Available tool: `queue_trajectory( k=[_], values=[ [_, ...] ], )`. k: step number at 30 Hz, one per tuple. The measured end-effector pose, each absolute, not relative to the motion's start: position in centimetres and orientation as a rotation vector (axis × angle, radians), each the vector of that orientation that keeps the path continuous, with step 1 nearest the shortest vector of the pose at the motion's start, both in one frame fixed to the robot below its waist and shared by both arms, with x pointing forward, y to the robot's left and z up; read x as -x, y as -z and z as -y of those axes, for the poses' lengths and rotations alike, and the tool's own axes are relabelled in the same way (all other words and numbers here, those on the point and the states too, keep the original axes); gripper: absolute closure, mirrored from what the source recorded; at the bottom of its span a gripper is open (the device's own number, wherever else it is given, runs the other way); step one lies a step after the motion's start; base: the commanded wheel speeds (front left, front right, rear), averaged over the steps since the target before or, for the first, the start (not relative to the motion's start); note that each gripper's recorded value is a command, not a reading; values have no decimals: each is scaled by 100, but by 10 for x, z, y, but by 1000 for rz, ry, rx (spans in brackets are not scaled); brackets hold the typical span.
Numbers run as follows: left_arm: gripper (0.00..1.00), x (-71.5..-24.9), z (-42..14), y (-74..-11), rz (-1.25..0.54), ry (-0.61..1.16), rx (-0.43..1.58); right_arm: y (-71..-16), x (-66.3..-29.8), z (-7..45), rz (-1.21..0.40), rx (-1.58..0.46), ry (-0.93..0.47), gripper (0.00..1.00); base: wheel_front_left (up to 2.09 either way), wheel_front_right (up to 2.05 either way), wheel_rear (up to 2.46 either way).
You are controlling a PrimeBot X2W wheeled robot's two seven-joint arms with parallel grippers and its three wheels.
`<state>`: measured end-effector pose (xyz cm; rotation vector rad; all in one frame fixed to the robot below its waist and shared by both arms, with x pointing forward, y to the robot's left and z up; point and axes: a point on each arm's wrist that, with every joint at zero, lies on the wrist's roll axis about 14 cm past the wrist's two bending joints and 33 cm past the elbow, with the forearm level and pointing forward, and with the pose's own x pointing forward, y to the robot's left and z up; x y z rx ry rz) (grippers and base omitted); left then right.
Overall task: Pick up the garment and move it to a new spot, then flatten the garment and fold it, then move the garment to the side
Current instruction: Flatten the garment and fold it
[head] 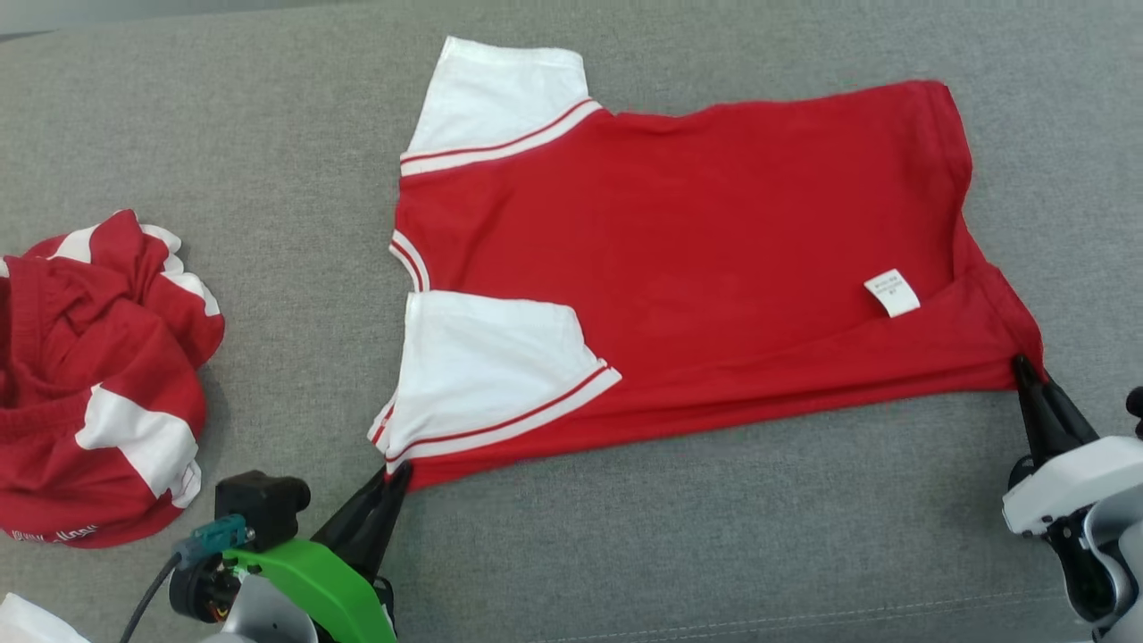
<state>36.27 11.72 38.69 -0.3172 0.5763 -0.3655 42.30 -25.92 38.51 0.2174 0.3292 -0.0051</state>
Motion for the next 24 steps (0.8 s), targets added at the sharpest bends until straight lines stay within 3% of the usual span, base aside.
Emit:
queue_trajectory(
  k=[12,13,14,15,16,17,18,24],
  values=[
    [100,-339,-115,-397,-600,371,302,-389,-382,265,-330,-225,31,100,0,0,0],
    [96,-339,-114,-397,-600,370,301,-389,-381,265,-333,-220,27,100,0,0,0],
    [87,-338,-113,-396,-609,375,299,-390,-380,265,-332,-219,27,91,0,0,0],
    [69,-337,-111,-395,-615,381,298,-390,-380,265,-332,-214,27,74,0,0,0],
    [41,-335,-111,-394,-623,383,297,-391,-380,266,-330,-207,26,56,0,0,0],
    [2,-334,-111,-392,-633,380,293,-392,-380,267,-328,-203,30,6,0,0,0],
    [0,-333,-111,-391,-643,379,290,-392,-380,269,-326,-197,32,0,0,0,0],
    [0,-337,-113,-397,-615,372,274,-405,-380,273,-287,-179,35,0,0,0,0]
  ],
)
